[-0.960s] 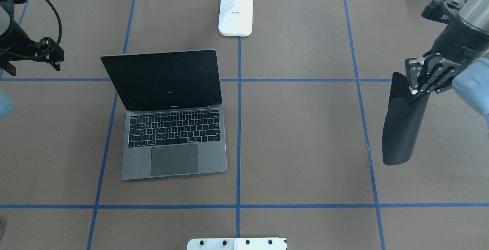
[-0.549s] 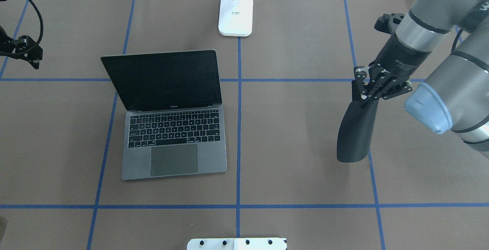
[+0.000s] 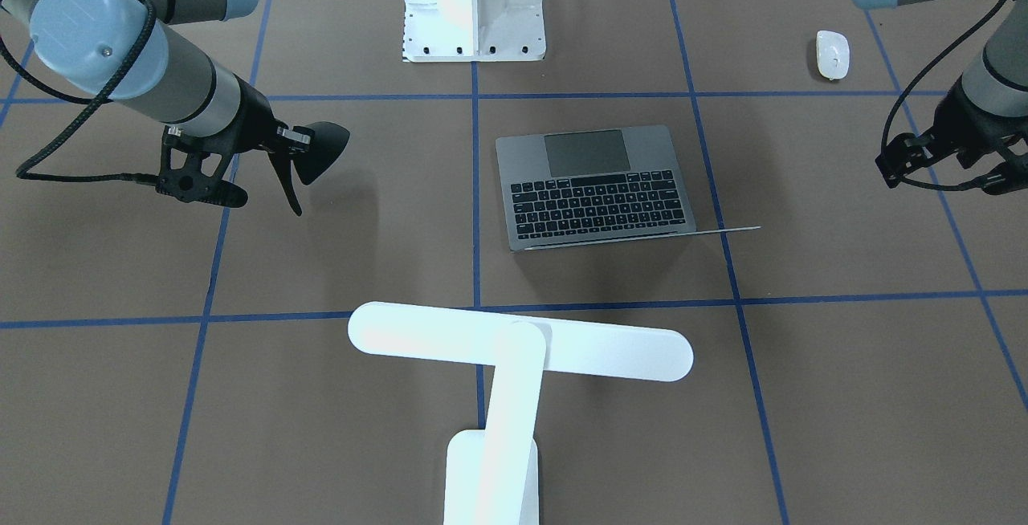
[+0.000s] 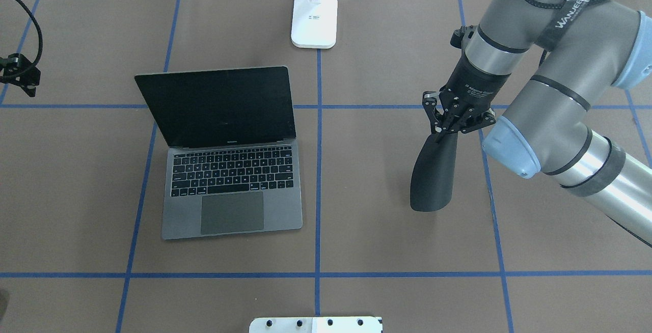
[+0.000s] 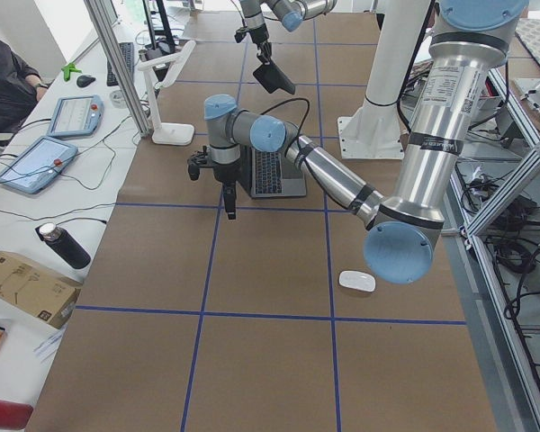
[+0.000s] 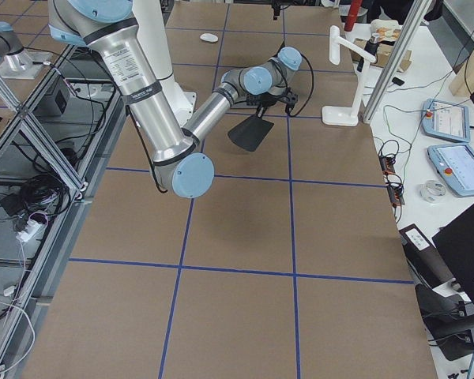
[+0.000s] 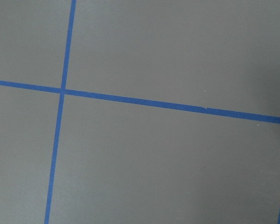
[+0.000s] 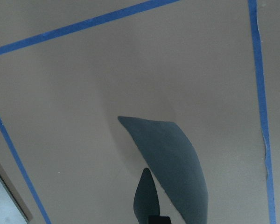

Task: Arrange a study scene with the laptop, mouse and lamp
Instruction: 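Carry the dark grey cone-shaped object with the right gripper toward the laptop, then lower the dark grey mouse pad beside the laptop with the right gripper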

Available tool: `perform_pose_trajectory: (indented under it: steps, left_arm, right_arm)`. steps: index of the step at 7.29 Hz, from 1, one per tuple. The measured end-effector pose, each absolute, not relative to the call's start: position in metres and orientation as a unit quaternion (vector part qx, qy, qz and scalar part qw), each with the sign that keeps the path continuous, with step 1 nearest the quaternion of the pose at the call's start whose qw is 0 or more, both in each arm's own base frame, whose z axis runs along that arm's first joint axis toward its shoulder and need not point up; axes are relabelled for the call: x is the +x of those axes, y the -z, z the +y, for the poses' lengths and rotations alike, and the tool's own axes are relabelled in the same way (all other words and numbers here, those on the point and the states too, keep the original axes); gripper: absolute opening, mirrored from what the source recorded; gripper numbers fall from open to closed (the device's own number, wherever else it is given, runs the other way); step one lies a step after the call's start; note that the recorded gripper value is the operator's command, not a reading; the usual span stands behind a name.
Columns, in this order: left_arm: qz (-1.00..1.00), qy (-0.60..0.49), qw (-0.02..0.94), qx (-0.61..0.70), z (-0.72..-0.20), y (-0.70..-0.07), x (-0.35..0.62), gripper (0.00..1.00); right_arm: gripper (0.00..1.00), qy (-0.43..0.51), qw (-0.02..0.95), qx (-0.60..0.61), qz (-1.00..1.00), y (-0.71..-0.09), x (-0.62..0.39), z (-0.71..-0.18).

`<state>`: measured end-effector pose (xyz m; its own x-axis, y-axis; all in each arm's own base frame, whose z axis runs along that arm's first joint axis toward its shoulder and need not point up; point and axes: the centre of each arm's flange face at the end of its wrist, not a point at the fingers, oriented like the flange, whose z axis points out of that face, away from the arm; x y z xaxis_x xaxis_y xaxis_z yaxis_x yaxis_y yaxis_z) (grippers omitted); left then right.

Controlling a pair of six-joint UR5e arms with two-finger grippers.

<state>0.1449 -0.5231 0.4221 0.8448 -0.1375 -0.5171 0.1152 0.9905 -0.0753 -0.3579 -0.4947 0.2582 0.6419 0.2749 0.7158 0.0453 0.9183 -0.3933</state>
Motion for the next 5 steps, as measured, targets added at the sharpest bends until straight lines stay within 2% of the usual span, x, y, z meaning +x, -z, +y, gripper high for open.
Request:
perform_pose_trajectory:
  steps: [5]
  left_arm:
    - [0.269,0.072,0.960,-0.019,-0.536,-0.464,0.129,1.00]
  right_arm:
    - [0.00,-0.098,0.878,-0.214,-0.417,-0.237,-0.424,-0.481]
